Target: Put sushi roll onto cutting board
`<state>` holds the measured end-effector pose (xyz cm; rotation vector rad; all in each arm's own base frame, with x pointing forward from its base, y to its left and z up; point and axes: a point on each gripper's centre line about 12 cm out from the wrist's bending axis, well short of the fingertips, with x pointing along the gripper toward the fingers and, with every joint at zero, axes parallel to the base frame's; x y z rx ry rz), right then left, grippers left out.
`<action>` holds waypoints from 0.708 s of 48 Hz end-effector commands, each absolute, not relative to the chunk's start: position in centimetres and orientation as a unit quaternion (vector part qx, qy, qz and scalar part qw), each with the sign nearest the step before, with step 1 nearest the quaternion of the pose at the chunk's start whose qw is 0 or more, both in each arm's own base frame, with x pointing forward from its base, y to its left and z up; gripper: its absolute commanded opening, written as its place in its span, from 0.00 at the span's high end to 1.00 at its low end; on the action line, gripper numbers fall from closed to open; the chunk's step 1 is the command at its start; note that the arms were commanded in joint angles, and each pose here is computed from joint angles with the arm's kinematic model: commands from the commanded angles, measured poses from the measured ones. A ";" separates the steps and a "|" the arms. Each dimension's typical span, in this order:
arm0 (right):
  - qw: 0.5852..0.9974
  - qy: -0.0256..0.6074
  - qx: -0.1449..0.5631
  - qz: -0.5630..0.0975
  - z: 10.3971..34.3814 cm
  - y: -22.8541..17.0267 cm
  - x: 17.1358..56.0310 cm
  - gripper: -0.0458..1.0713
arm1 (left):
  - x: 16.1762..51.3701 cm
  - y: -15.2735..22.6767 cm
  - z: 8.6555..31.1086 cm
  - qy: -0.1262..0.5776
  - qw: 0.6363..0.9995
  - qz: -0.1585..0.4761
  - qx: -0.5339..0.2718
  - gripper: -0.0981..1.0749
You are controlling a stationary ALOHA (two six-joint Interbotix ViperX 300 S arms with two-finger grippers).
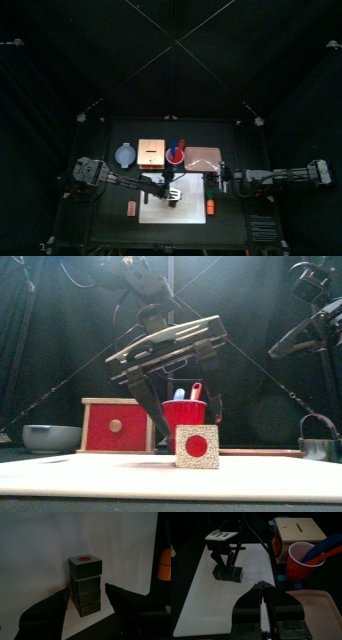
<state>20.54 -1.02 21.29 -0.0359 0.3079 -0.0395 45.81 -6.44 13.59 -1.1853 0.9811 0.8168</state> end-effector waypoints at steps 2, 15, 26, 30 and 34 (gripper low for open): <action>0.988 0.150 -0.017 -0.018 21.5 -1.0 20.7 0.89 | 46.5 -6.2 15.9 0.415 0.657 0.345 -0.526 0.13; 0.989 0.149 -0.013 -0.007 21.5 -0.4 20.7 0.89 | 45.5 -5.4 20.2 0.392 0.749 0.309 -0.436 0.13; 0.992 0.128 -0.015 0.006 23.3 0.1 21.3 0.89 | 42.3 -4.7 23.0 0.389 0.832 0.260 -0.298 0.13; 0.993 0.120 -0.016 0.010 24.2 0.3 21.6 0.89 | 40.7 -4.6 23.2 0.394 0.850 0.244 -0.251 0.13; 0.993 0.113 -0.014 0.013 24.8 0.5 21.8 0.89 | 39.4 -4.7 23.5 0.391 0.868 0.223 -0.210 0.13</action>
